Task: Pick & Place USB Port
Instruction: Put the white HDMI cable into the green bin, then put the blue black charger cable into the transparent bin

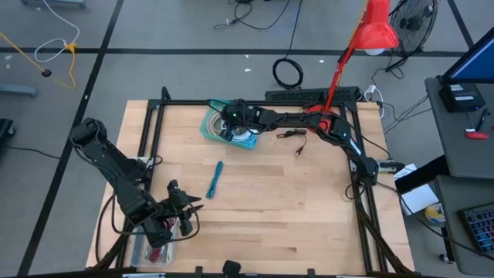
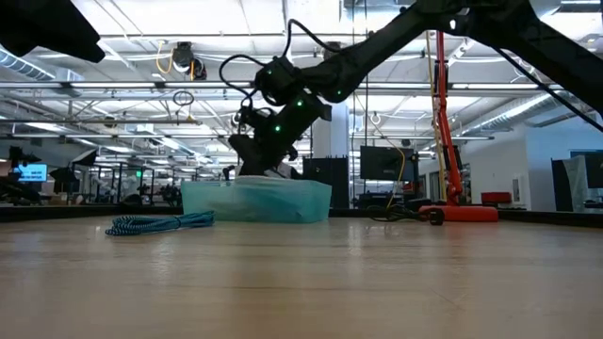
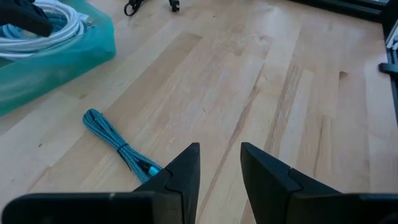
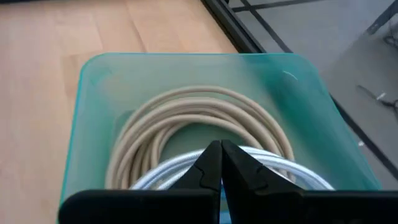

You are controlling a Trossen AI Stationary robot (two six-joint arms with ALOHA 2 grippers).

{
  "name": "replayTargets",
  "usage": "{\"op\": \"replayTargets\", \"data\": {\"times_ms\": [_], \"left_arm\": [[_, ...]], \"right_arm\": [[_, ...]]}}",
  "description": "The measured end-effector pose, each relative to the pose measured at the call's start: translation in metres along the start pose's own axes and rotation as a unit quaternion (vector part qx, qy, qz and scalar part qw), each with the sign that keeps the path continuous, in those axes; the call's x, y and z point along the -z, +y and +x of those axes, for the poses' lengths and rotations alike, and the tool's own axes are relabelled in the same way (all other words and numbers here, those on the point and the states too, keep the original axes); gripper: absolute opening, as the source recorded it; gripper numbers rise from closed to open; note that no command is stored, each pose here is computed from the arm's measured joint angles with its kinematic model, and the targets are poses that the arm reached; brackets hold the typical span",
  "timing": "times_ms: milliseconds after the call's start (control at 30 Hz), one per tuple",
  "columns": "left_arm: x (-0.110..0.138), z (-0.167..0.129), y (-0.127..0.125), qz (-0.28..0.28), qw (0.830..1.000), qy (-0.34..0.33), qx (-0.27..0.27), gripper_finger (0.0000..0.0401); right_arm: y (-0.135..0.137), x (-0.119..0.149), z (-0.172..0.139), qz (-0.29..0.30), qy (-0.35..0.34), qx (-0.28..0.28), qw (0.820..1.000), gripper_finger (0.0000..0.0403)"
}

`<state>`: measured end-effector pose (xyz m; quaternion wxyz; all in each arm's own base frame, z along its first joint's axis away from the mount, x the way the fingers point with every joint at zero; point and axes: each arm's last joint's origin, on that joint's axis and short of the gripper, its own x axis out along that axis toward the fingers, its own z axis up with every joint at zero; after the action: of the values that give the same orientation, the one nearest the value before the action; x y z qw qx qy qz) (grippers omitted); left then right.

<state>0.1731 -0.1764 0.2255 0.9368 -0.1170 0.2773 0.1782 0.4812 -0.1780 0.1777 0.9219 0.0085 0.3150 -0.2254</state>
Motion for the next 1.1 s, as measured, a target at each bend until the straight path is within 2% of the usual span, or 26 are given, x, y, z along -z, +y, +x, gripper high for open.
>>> {"op": "replayTargets", "data": {"times_ms": [467,633,900,1033,1100], "left_arm": [[0.000,0.000,0.000,0.003,1.000,0.000,0.000,0.0120],[0.000,0.000,0.000,0.003,1.000,0.000,-0.001,0.0120],[0.000,0.000,0.000,0.004,1.000,-0.001,-0.001,0.0120],[0.000,0.000,0.000,0.003,1.000,-0.002,-0.002,0.0120],[0.000,0.000,0.000,0.002,1.000,-0.005,-0.004,0.0120]], "right_arm": [[0.011,0.002,0.002,-0.016,-0.006,-0.002,1.000,0.0000],[0.018,-0.014,-0.013,-0.020,-0.036,-0.009,0.999,0.0000],[0.040,-0.061,-0.077,-0.033,-0.116,-0.036,0.992,0.0000],[0.068,-0.072,-0.125,-0.060,-0.096,-0.073,0.991,0.0000],[0.086,-0.069,-0.153,-0.083,-0.060,-0.097,0.990,0.0000]]}}
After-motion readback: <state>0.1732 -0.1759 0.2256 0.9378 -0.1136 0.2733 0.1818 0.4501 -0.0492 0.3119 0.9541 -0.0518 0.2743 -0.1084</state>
